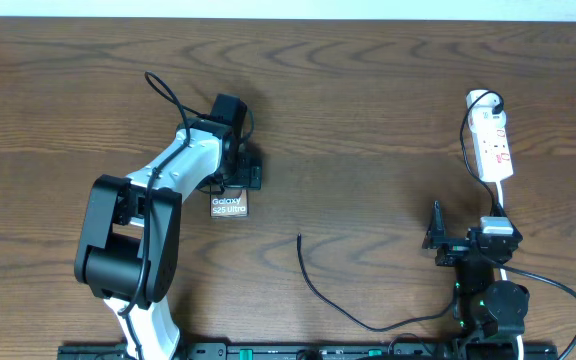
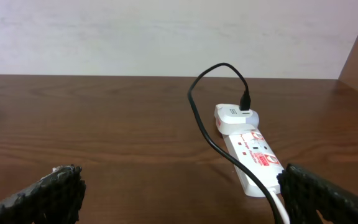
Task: Plug charger to phone and switch on socket
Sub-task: 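Close the left gripper on the phone's sides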
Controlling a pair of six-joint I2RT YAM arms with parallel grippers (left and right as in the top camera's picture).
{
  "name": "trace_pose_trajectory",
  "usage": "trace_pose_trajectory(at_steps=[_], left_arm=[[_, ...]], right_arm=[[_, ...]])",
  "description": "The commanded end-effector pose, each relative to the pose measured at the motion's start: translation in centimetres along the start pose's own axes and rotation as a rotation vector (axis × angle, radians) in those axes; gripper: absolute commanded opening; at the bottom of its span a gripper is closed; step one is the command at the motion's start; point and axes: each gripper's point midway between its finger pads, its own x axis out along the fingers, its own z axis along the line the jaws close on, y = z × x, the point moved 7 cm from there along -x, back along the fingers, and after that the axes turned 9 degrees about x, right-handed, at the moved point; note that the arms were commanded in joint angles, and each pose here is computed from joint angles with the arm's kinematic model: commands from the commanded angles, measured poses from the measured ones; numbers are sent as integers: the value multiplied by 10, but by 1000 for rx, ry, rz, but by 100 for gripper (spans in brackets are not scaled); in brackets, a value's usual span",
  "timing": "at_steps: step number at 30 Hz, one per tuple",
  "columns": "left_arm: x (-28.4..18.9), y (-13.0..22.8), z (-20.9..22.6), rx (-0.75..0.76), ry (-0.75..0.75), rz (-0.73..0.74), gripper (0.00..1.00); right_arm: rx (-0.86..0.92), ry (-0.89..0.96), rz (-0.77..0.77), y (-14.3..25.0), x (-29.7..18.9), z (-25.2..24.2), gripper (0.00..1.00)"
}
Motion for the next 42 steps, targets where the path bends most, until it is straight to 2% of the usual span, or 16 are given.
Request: trace_pose_trajectory(at_steps=[1, 7, 12, 35, 37, 42], left_arm=[[6, 8, 2, -1, -12, 28, 98], [6, 8, 2, -1, -12, 27, 100], [6, 8, 2, -1, -12, 28, 92], [6, 8, 2, -1, -11, 28, 87], [6, 8, 2, -1, -11, 28, 82], [6, 8, 2, -1, -11, 28, 80]], right_arm=[[14, 5, -1, 1, 0, -1, 99], [14, 5, -1, 1, 0, -1, 99], [14, 5, -1, 1, 0, -1, 99], [14, 5, -1, 1, 0, -1, 99], [14, 5, -1, 1, 0, -1, 99], [14, 5, -1, 1, 0, -1, 99]])
